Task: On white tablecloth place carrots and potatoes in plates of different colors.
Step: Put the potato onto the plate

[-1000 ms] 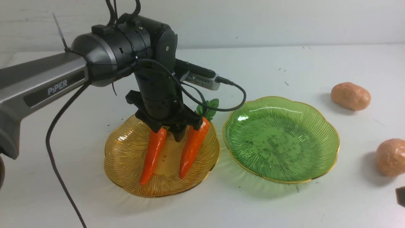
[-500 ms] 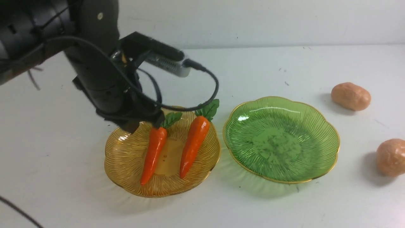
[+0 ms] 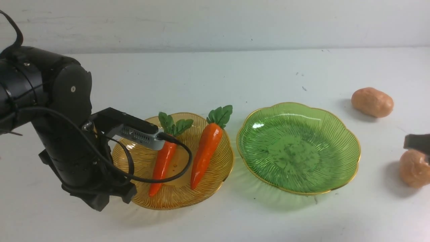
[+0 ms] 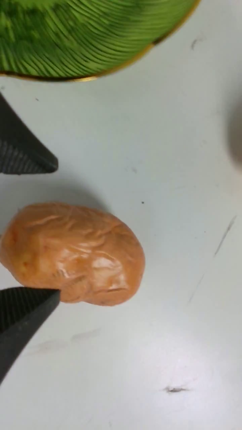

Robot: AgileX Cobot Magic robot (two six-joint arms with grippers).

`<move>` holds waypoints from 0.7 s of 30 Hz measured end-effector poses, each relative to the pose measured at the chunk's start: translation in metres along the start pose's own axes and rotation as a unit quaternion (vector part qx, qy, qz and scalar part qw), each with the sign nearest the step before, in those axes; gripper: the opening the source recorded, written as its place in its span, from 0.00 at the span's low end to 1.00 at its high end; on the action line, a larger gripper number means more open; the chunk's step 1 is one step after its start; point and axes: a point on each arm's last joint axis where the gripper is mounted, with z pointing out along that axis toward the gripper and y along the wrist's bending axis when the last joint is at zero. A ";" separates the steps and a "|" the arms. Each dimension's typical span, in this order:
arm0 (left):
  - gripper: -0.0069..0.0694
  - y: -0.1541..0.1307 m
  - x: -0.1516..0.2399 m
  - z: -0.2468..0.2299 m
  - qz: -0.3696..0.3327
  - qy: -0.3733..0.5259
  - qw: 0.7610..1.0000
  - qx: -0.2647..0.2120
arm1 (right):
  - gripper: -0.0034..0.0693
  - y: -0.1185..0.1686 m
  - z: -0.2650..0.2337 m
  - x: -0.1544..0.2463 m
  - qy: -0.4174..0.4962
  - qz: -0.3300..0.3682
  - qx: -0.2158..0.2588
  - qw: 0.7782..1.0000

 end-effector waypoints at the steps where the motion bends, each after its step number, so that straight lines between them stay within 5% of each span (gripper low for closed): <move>1: 0.10 -0.001 0.000 0.000 -0.001 0.000 1.000 0.003 | 0.69 -0.001 0.006 -0.005 0.011 0.010 0.009 1.000; 4: 0.10 -0.001 0.000 0.000 -0.002 0.000 1.000 0.007 | 0.85 -0.001 0.027 -0.013 0.061 0.040 0.036 0.997; 7: 0.10 -0.002 0.000 0.000 -0.001 -0.001 1.000 0.009 | 0.89 0.003 0.046 -0.009 0.100 0.046 0.050 0.993; 14: 0.10 -0.002 0.000 0.000 -0.001 -0.002 1.000 0.009 | 0.88 0.008 0.084 0.006 0.154 0.035 0.072 0.985; 21: 0.10 -0.002 0.000 0.000 -0.001 -0.002 1.000 0.010 | 0.77 0.010 0.101 0.014 0.177 0.029 0.081 0.981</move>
